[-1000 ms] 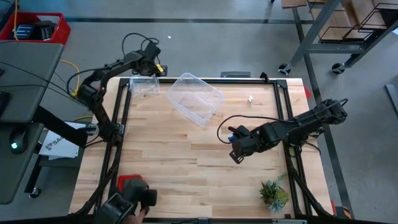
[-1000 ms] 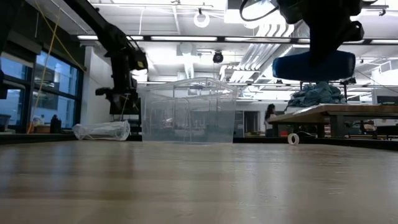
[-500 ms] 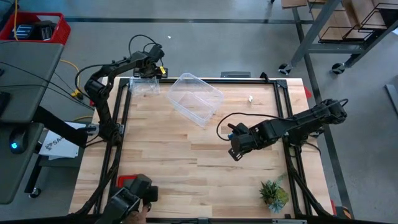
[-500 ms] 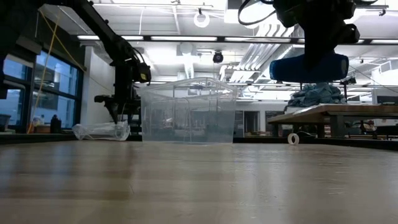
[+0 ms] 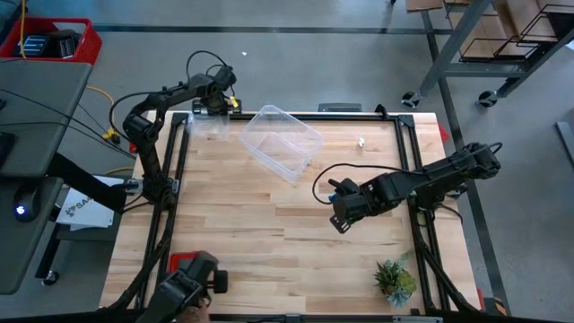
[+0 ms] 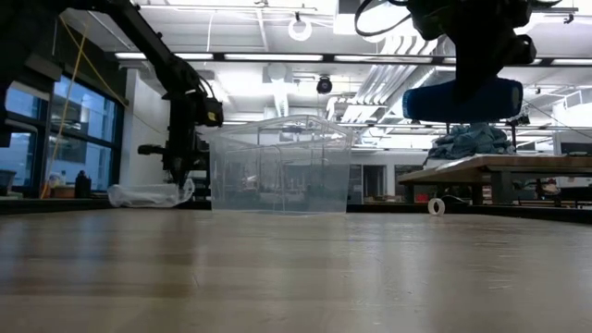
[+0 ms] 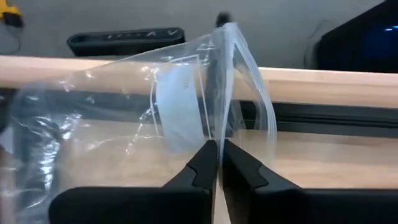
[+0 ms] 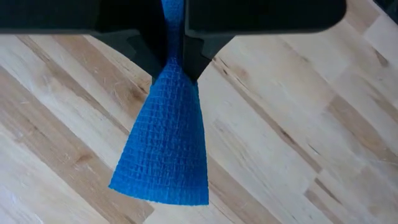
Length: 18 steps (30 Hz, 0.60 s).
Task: Roll bandage
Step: Put the blue bandage into the transparent zip bag
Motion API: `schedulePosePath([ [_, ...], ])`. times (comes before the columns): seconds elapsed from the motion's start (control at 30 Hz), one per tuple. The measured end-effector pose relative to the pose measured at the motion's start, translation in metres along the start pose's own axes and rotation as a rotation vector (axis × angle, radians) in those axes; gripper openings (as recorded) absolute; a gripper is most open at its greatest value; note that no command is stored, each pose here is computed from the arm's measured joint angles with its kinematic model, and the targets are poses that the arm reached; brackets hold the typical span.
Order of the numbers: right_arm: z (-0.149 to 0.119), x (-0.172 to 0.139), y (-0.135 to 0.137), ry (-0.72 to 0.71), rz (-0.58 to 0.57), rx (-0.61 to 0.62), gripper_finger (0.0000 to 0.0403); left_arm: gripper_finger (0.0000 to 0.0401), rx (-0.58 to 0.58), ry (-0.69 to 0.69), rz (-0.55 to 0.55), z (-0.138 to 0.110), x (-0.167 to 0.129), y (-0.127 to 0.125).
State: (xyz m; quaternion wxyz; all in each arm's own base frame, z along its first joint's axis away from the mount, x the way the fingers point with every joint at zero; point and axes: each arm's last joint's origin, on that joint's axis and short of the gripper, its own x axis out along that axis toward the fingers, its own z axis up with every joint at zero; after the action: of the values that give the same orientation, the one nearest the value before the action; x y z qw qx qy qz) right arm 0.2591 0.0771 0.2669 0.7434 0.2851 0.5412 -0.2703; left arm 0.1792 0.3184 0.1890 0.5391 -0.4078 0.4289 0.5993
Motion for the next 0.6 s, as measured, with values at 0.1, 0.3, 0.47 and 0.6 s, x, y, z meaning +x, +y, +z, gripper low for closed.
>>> schedulePosePath([
  [0.1, 0.0, 0.0, 0.0, -0.009, -0.006, -0.005, 0.0007, 0.0003, 0.031, -0.017, -0.033, 0.004, -0.015, 0.001],
  [0.3, 0.006, -0.012, -0.003, -0.107, 0.043, -0.069, 0.0007, 0.0001, 0.159, -0.102, -0.258, -0.003, -0.076, -0.004],
  [0.47, 0.02, -0.036, -0.014, -0.259, 0.128, -0.08, 0.0007, 0.0001, 0.23, -0.245, -0.357, -0.029, -0.146, 0.006],
  [0.6, 0.034, -0.056, -0.021, -0.41, 0.22, -0.104, 0.0007, 0.0001, 0.171, -0.346, -0.489, -0.052, -0.196, 0.021],
])
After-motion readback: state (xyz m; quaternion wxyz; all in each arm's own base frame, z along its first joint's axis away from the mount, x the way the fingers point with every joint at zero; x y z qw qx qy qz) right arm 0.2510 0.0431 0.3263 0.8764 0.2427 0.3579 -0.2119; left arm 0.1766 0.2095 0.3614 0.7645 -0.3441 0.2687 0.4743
